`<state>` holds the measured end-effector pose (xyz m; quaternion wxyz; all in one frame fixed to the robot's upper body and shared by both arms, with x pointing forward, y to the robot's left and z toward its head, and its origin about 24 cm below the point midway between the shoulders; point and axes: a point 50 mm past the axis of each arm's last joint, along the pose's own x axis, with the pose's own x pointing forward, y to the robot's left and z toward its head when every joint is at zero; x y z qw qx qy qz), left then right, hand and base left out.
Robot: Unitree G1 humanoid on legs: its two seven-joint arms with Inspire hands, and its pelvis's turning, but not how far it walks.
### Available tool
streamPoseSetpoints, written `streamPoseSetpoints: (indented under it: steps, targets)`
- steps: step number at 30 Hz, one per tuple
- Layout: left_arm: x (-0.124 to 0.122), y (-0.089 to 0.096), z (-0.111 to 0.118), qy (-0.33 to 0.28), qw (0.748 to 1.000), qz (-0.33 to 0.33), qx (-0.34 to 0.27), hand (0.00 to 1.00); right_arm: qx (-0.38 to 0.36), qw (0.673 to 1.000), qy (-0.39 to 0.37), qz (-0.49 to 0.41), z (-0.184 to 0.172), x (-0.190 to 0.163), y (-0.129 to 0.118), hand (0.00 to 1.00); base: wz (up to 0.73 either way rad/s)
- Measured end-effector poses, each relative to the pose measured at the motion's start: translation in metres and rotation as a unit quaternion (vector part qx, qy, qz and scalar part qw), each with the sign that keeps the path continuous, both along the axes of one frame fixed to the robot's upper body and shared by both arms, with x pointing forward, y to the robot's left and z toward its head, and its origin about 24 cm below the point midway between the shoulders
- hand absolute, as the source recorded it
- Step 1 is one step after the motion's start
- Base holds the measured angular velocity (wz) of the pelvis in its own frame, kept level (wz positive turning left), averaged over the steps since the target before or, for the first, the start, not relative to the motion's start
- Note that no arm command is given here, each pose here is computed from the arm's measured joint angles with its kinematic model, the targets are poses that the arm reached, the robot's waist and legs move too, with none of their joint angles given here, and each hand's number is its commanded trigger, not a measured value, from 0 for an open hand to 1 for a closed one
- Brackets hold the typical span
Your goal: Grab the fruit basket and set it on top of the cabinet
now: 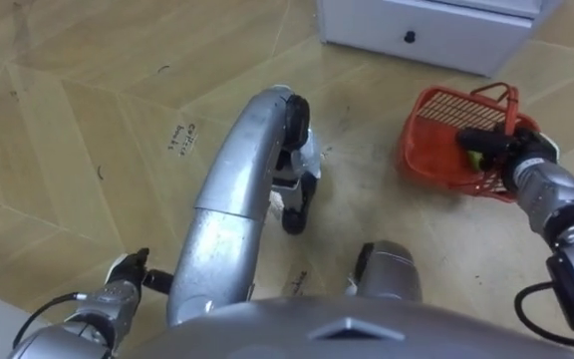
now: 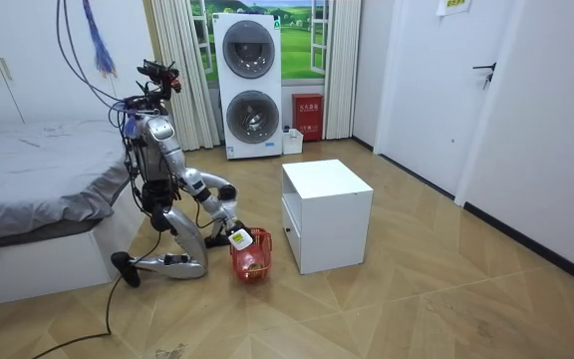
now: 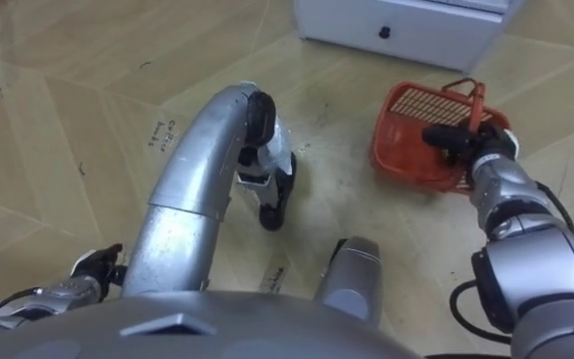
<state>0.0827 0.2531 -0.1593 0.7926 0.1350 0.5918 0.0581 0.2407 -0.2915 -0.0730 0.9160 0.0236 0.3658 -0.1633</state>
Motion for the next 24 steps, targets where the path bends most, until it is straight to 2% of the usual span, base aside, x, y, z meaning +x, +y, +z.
streamPoseSetpoints:
  steps: [6,10,13,15,18,22,24]
  targets:
    - [0.022,0.003,0.006,-0.018,1.000,-0.010,0.009,0.00,-0.004,0.998,-0.039,0.044,0.015,0.020,0.013,1.00,0.09]
    - [0.037,0.017,0.015,-0.049,0.998,0.010,0.023,0.00,0.012,0.993,-0.088,0.083,0.032,0.037,0.029,1.00,0.06]
    - [0.044,0.020,0.018,-0.061,0.998,0.009,0.032,0.00,0.024,0.987,-0.124,0.099,0.045,0.046,0.037,1.00,0.05]
    - [0.043,0.020,0.018,-0.058,0.998,-0.001,0.037,0.00,0.025,0.981,-0.142,0.127,0.053,0.051,0.044,1.00,-0.07]
    - [0.025,0.018,0.012,-0.029,0.999,-0.001,0.037,0.00,0.022,0.976,-0.146,0.159,0.056,0.053,0.051,1.00,-0.21]
    - [-0.010,0.024,0.008,0.003,0.998,0.036,0.055,0.00,0.037,0.968,-0.156,0.193,0.057,0.043,0.062,1.00,-0.35]
    - [-0.017,0.029,0.009,0.008,0.996,0.050,0.070,0.00,0.037,0.965,-0.162,0.202,0.058,0.039,0.065,1.00,-0.16]
